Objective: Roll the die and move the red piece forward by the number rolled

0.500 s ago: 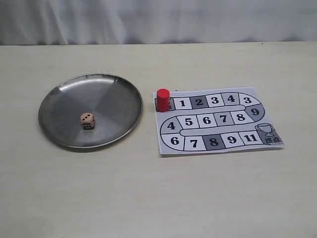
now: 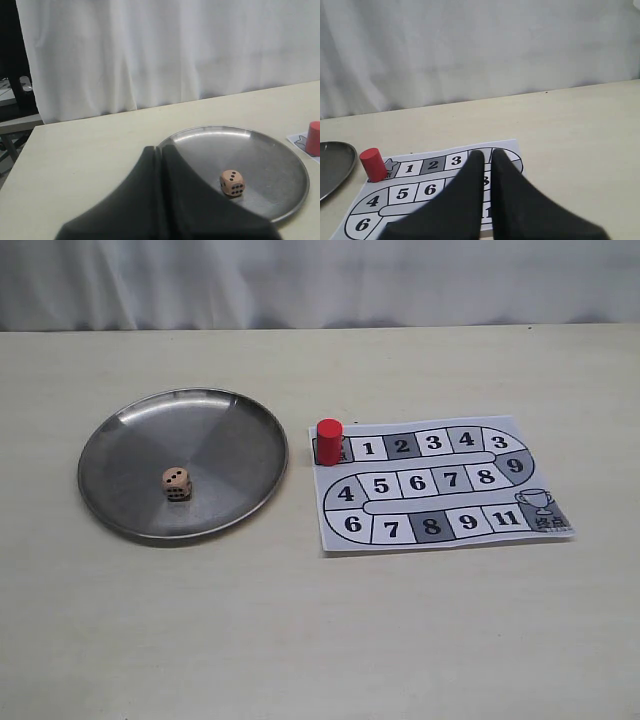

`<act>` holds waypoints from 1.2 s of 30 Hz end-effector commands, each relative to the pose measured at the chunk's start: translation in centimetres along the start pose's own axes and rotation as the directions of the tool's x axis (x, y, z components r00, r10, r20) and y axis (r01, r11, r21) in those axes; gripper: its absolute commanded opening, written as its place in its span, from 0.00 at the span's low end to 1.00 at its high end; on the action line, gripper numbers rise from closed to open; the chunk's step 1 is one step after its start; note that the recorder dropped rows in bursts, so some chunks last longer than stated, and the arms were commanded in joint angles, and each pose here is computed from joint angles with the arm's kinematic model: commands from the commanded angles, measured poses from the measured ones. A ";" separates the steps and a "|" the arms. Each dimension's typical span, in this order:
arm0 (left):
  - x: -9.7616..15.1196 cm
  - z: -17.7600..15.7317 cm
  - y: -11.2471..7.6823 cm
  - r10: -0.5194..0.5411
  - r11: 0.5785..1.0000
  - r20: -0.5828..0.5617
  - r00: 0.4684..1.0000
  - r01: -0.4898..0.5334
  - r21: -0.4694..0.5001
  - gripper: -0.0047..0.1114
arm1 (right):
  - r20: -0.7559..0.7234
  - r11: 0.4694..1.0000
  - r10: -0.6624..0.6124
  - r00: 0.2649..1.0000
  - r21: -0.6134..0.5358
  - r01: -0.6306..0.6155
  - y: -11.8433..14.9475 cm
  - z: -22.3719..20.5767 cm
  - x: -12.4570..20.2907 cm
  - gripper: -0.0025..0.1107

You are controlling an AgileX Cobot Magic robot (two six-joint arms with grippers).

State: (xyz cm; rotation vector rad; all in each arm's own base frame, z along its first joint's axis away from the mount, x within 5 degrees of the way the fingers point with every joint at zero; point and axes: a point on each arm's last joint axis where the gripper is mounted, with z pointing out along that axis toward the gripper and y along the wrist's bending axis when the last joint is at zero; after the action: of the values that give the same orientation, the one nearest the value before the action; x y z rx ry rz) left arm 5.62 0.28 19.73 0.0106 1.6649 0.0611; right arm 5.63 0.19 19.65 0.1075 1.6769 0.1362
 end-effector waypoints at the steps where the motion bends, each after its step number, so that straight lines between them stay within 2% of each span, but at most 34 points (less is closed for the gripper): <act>1: 0.0 0.0 -0.1 0.000 1.000 0.010 1.000 0.000 0.009 0.04 | 0.004 1.000 -0.008 1.000 0.004 0.008 0.0 0.0 0.1 0.06; 17: 0.0 0.0 -0.1 0.000 1.000 0.010 1.000 0.000 0.009 0.04 | 0.011 1.000 -0.008 1.000 0.004 0.008 0.0 0.0 0.0 0.06; 23: 0.0 0.0 -0.1 0.000 1.000 0.010 1.000 0.000 0.009 0.04 | 0.185 1.000 0.019 0.982 -0.015 -0.017 0.1 -0.2 -1.6 0.06; 26: 0.0 0.0 -0.1 0.000 1.000 0.010 1.000 0.000 0.009 0.04 | 0.324 0.989 0.150 0.934 -0.053 -0.140 0.0 -0.5 -2.9 0.06; 27: 0.0 0.0 -0.1 0.000 1.000 0.010 1.000 0.000 0.009 0.04 | 0.337 0.988 0.157 0.928 -0.055 -0.147 0.0 -0.6 -3.0 0.06; 31: 0.0 0.0 -0.1 0.000 1.000 0.010 1.000 0.000 0.009 0.04 | 0.254 0.995 0.098 0.962 -0.040 -0.091 0.1 -0.2 -2.3 0.06; 36: 0.0 0.0 -0.1 0.000 1.000 0.010 1.000 0.000 0.009 0.04 | -0.023 0.995 0.095 0.995 0.022 -0.094 0.0 2.8 -1.3 0.06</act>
State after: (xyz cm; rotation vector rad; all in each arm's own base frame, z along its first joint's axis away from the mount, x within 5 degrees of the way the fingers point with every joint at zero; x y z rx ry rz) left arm 5.62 0.28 19.73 0.0106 1.6649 0.0611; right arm 7.66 -0.03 20.73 0.2108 1.6114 0.1988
